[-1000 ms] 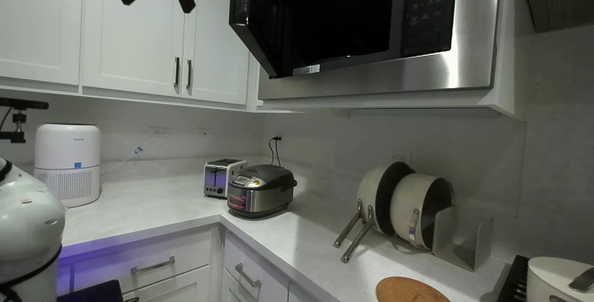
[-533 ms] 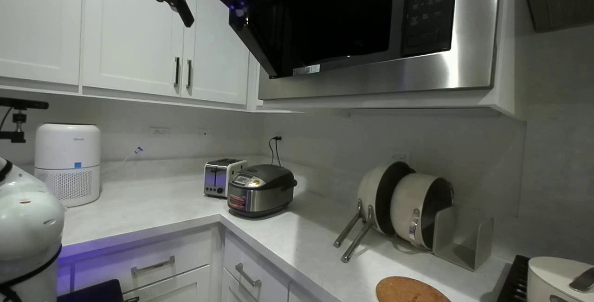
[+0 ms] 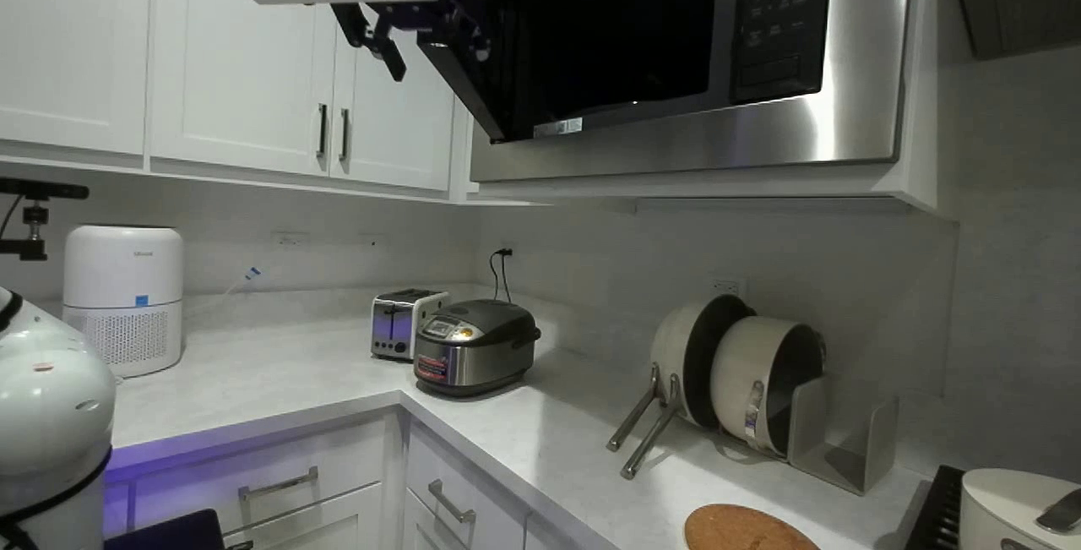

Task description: Open the microwave door

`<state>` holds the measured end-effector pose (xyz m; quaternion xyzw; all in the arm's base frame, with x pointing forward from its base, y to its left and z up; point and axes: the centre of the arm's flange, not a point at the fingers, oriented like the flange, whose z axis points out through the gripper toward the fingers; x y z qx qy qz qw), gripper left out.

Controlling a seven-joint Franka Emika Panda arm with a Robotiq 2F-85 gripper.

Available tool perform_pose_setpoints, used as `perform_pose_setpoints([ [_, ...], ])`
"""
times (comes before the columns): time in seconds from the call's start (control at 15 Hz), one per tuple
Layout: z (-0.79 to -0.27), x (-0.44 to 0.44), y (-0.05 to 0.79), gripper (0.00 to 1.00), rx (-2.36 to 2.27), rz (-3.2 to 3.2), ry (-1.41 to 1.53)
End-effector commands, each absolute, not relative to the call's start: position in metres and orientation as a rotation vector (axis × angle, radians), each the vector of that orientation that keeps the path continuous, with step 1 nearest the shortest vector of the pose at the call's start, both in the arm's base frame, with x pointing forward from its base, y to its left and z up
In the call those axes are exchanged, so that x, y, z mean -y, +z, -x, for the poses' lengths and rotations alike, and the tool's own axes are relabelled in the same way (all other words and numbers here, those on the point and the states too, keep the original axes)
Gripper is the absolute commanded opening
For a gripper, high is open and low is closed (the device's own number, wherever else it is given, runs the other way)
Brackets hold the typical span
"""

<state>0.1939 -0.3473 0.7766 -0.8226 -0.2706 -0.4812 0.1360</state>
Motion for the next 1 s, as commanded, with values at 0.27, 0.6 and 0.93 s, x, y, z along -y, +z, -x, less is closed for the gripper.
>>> perform_pose_setpoints([
  [0.27, -0.196, 0.331, 0.773, 1.0, 0.745, 2.331, -1.587],
  [0.6, -0.186, 0.33, 0.779, 1.0, 0.738, 2.291, -1.662],
  [0.93, -0.177, 0.332, 0.783, 1.0, 0.729, 2.273, -1.694],
])
